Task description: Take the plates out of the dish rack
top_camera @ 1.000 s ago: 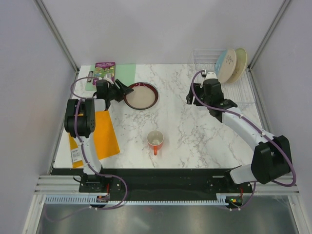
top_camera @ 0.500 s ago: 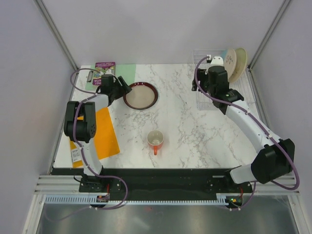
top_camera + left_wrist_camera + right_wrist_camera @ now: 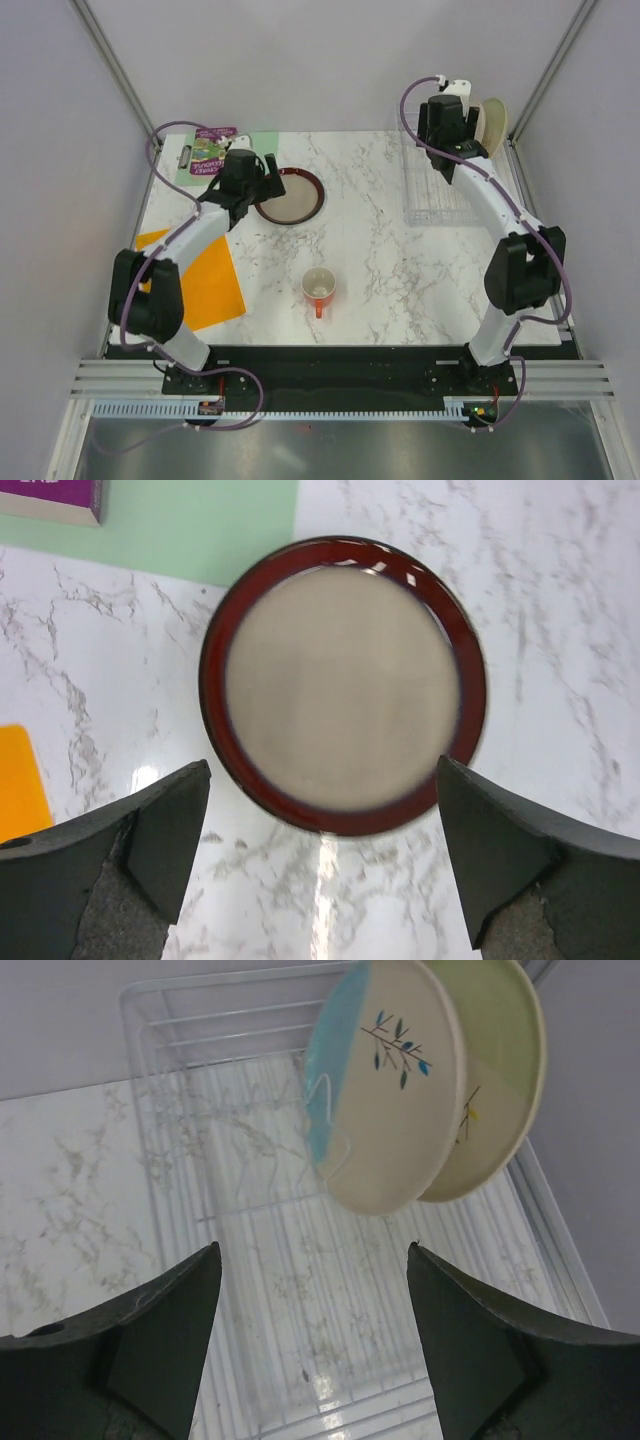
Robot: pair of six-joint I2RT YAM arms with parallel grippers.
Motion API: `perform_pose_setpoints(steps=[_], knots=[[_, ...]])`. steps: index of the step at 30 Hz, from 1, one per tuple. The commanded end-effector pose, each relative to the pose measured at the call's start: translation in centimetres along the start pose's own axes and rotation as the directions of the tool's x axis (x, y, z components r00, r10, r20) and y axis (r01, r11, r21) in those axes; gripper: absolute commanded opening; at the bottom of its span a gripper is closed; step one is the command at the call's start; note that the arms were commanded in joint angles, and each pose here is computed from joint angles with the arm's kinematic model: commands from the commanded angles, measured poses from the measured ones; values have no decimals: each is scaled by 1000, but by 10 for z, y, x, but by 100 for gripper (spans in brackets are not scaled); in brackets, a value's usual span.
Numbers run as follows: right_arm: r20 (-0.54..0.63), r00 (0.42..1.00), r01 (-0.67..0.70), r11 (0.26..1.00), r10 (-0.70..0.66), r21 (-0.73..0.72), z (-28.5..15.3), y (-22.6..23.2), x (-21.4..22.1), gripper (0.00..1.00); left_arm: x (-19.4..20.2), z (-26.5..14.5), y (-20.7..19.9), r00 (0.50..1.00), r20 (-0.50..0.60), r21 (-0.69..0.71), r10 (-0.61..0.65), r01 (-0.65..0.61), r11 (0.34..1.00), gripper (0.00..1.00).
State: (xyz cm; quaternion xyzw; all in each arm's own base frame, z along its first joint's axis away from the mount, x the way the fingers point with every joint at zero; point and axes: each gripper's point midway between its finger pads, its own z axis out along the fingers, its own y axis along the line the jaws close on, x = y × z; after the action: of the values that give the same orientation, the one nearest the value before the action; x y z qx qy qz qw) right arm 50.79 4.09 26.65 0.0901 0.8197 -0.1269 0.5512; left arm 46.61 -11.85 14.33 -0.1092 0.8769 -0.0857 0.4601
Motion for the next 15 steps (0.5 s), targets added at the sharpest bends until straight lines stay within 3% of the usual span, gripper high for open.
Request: perform_pose_setpoints(steps=[1, 7, 15], knots=[[32, 999, -27, 988, 22, 153, 47, -35, -25, 82, -13, -69, -21, 998, 61, 125, -10, 2, 992, 100], [41, 998, -49, 981, 42, 187, 96, -62, -42, 81, -17, -143, -47, 990, 138, 346, 3, -51, 937, 100], [10, 1000, -21, 973, 19, 231, 127, -85, -31, 81, -26, -180, -43, 978, 203, 378, -45, -36, 925, 100]])
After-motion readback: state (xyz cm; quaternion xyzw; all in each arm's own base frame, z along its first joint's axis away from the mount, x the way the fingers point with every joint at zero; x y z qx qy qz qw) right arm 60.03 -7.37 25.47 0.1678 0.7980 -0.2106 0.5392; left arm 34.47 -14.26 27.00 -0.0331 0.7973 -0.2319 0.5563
